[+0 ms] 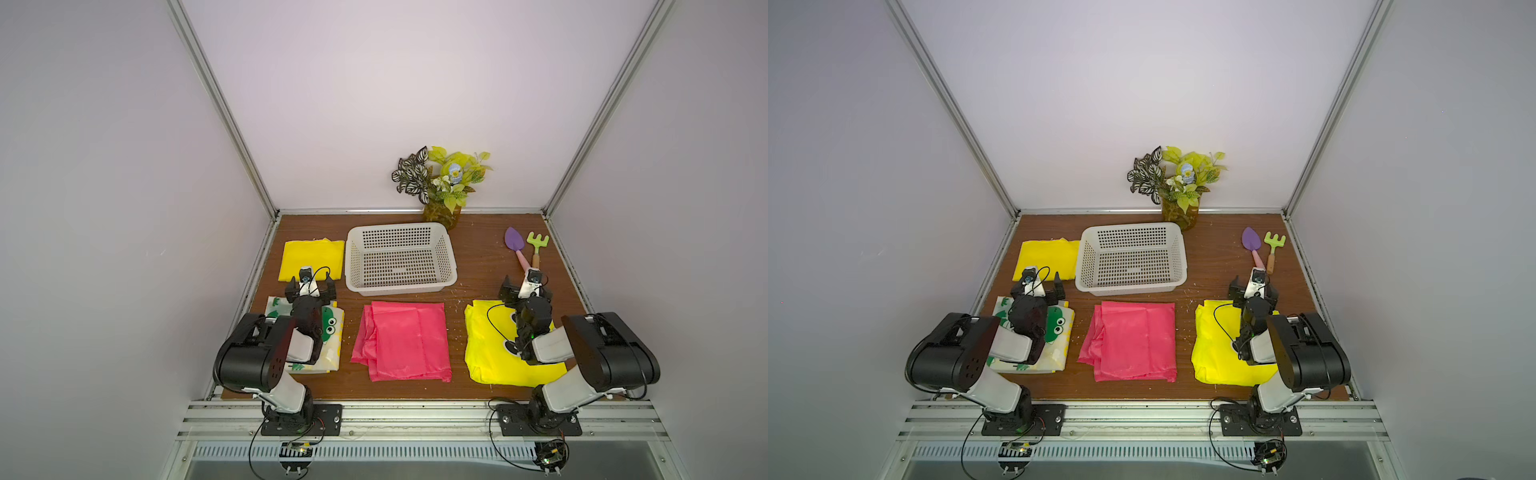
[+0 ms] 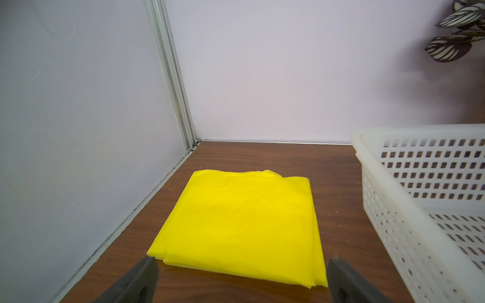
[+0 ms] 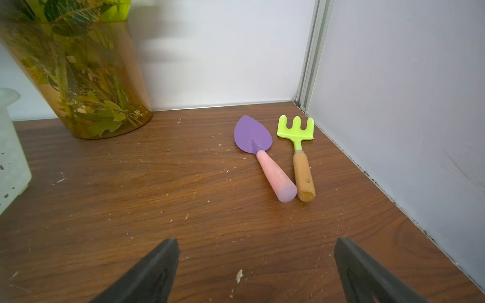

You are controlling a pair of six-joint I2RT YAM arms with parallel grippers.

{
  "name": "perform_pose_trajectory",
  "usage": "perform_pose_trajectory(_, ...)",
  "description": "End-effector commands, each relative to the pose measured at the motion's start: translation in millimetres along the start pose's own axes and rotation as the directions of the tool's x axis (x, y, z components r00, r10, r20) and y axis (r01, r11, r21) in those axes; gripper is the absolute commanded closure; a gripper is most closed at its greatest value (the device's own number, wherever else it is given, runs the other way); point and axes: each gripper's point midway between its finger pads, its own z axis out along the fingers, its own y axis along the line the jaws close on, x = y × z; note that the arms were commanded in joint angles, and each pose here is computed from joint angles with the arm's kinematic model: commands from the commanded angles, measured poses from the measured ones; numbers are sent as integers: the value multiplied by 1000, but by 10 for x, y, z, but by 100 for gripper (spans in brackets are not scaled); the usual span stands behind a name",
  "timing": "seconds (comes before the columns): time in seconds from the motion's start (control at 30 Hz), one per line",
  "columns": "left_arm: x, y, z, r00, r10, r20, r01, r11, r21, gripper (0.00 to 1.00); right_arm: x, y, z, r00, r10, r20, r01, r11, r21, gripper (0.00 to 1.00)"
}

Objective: Put the folded raincoat in the basket
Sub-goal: Pick up the raincoat from the center of the board.

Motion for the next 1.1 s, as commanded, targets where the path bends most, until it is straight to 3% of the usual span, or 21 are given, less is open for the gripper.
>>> perform_pose_trajectory(0.0,-11,39,-20,1000,8,1,-8,1000,-4,1,-198,-1,-22,998,13,68,-12,1000,-9,0)
perform_pose_trajectory(0.73,-3,41,-19,1000,9,-2,-9,1000,-5,1,-187,6,-19,998,18,63,-17,1000,-17,0)
perform_pose_trajectory(0.87,-45,259,-71,999,-40,17,42,991,-125,0,-194,2,-23,998,16,66,-15,1000,-15,0)
perform_pose_trajectory(1.07,-74,168,-107,1000,-3,24,5,995,-102,1,-299,55,35,999,-15,39,15,1000,-15,0)
